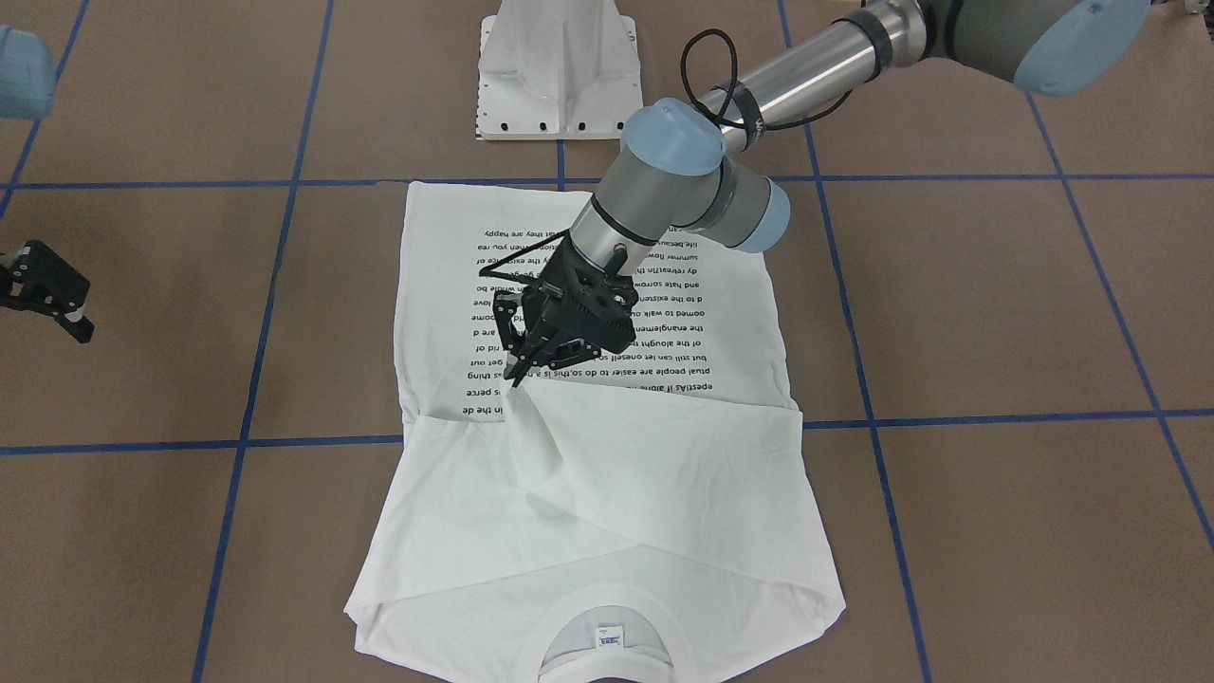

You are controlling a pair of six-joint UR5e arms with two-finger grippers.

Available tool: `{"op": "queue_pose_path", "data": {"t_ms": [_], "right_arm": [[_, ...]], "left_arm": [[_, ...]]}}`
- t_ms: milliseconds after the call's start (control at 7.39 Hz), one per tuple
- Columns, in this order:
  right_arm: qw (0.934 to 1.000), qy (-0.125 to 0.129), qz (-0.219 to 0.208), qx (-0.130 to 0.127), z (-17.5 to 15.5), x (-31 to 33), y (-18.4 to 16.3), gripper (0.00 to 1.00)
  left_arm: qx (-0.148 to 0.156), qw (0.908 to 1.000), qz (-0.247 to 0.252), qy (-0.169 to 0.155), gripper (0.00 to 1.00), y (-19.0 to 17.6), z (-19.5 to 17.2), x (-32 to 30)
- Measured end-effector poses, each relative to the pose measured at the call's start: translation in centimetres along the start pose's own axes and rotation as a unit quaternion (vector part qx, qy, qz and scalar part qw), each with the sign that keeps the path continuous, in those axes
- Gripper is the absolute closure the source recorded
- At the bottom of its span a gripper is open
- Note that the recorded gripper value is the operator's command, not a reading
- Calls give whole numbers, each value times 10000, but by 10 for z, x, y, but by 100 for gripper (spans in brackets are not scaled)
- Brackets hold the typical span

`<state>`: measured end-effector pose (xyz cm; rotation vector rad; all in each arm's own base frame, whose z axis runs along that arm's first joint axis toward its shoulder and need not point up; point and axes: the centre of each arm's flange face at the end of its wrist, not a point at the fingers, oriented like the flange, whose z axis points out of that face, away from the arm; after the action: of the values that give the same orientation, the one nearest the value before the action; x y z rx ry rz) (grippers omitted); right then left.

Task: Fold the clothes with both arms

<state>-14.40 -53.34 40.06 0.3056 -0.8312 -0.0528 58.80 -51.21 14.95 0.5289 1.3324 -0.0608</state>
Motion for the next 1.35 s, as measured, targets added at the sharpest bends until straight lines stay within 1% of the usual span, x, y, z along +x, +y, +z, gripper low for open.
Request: {"op": "queue_pose_path", "data": {"t_ms": [135, 406, 541, 676, 812, 947, 1082, 1353], "right_arm": [[10000, 0, 3, -2, 0, 0, 0, 0], [10000, -12, 67, 6, 0, -3, -1, 0], [9999, -44, 164, 22, 0, -10, -3, 0], [9996, -102, 277, 35, 2, -28, -8, 0], [9991, -131, 397, 69, 10, -61, -14, 0], [9985, -86, 533, 116, 28, -103, -22, 0], [9977, 28, 669, 141, 50, -150, -34, 0], [9954, 376, 877, 112, 89, -244, -60, 0]], "left_arm": [[-55, 10000, 15, 9, 1, 8, 5, 4], [-120, 9999, 57, 70, 0, 19, 9, 13], [-144, 9997, 205, 61, 0, 20, 5, 17], [-206, 9985, 501, -47, 0, 13, -3, 18], [-339, 9958, 824, -212, 0, -4, -18, 7], [-504, 9921, 1111, -307, 0, -23, -43, -21], [-639, 9873, 1408, -354, 0, -46, -74, -61], [-754, 9750, 2033, -491, 0, -93, -135, -144]]}}
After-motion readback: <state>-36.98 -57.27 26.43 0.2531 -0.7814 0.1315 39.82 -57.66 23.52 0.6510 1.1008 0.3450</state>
